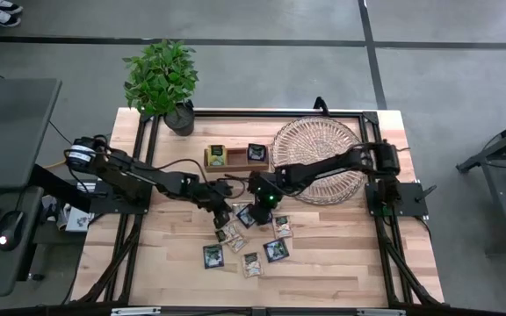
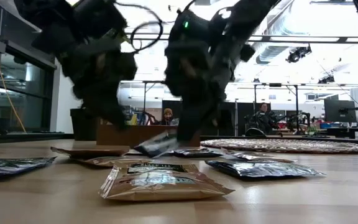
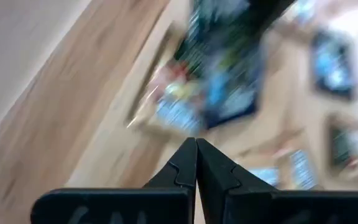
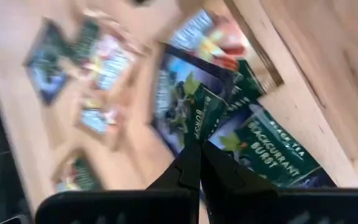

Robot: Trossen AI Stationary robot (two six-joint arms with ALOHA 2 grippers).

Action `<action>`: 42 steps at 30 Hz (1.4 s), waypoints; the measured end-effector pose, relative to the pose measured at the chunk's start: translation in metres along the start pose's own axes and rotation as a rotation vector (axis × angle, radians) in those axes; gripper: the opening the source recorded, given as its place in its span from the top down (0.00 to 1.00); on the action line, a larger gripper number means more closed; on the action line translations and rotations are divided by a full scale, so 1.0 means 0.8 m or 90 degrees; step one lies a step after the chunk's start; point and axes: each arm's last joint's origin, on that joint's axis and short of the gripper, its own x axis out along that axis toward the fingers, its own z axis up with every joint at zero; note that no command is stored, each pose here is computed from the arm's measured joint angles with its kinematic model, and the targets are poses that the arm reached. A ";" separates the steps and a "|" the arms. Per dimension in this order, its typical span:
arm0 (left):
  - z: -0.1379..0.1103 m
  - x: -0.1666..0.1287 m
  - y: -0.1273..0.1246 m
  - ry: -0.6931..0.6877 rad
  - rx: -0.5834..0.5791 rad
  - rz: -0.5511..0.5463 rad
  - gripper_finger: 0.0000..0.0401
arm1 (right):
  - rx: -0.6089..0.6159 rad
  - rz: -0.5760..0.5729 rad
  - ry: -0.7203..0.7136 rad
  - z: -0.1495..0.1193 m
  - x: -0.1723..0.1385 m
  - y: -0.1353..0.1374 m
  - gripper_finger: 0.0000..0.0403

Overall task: Pick & Place Tea
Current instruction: Put the blue tea bag into the right section of the wooden organizer

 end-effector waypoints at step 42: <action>-0.044 -0.012 0.028 -0.124 -0.065 -0.205 1.00 | -0.480 -0.422 0.064 0.108 -0.220 0.006 1.00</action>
